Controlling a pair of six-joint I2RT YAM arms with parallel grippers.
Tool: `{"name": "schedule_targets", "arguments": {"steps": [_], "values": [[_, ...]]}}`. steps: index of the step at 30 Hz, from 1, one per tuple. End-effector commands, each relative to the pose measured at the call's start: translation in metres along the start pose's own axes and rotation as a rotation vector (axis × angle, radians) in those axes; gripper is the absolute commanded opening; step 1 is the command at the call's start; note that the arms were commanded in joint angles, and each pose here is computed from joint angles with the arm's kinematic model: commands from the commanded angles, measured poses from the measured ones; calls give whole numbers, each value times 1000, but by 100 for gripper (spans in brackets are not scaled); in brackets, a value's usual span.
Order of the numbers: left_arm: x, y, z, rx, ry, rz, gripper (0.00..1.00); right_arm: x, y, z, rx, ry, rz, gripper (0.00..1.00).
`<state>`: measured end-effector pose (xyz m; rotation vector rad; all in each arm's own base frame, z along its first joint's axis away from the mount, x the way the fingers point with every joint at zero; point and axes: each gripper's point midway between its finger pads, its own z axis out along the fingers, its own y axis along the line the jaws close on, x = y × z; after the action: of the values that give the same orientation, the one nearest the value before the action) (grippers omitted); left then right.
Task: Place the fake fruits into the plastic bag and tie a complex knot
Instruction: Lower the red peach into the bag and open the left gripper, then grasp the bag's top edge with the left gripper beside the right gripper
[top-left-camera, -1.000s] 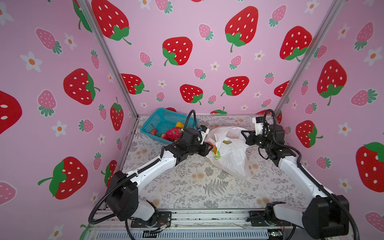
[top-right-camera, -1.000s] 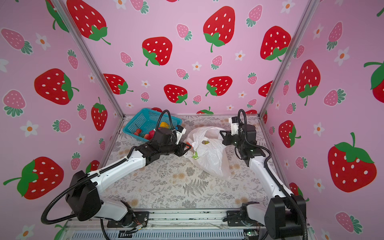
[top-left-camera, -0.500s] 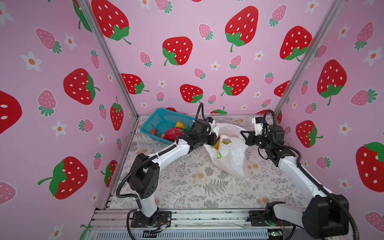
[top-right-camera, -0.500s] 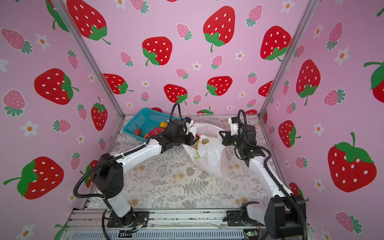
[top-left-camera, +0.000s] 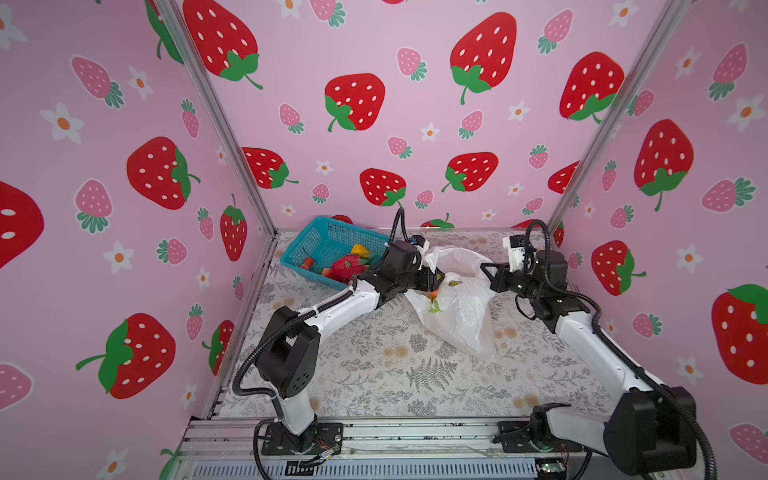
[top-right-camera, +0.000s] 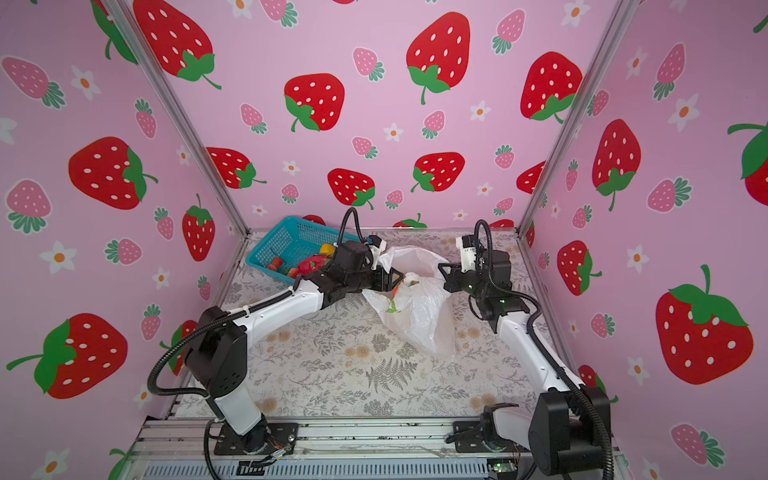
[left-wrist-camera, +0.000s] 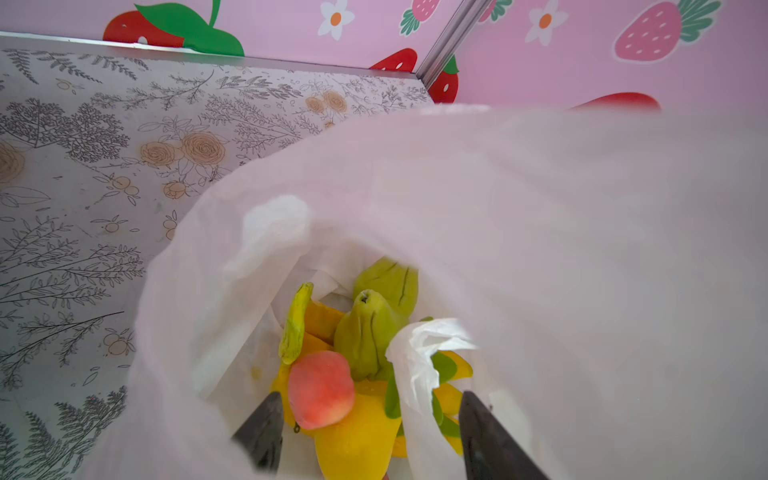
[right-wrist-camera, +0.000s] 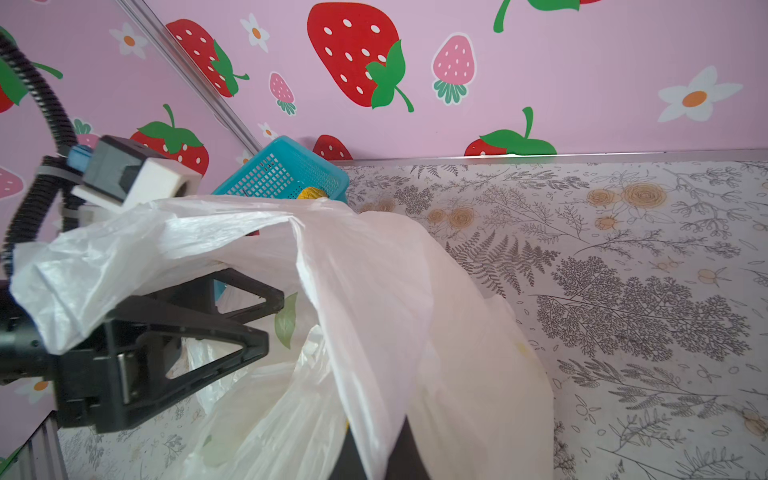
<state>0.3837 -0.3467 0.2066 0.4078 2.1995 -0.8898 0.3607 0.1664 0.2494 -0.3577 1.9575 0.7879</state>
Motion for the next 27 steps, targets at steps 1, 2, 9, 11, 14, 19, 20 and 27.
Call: {"name": "schedule_targets", "arguments": {"steps": [1, 2, 9, 11, 14, 19, 20, 27], "values": [[3, -6, -23, 36, -12, 35, 69, 1, -3, 1, 7, 3, -9, 0], [7, -6, -30, 37, -8, 44, 69, 1, -3, 1, 7, 5, -9, 0], [35, 25, -82, -102, -28, 26, 68, 4, -6, 4, 10, 12, -3, 0], [41, 48, -94, -194, -50, -44, 69, 4, -6, 4, 10, 11, -3, 0], [49, 66, -94, -224, -45, -140, 74, 3, -6, 5, 7, 8, -1, 0], [53, 59, -65, -151, 42, -185, 76, 0, -4, 3, 8, 2, -3, 0], [51, 56, -60, -129, 44, -191, 74, 0, -4, 2, 9, 1, -3, 0], [35, 41, -38, -47, 55, -186, 33, -9, 2, 3, -25, -26, 17, 0]]}}
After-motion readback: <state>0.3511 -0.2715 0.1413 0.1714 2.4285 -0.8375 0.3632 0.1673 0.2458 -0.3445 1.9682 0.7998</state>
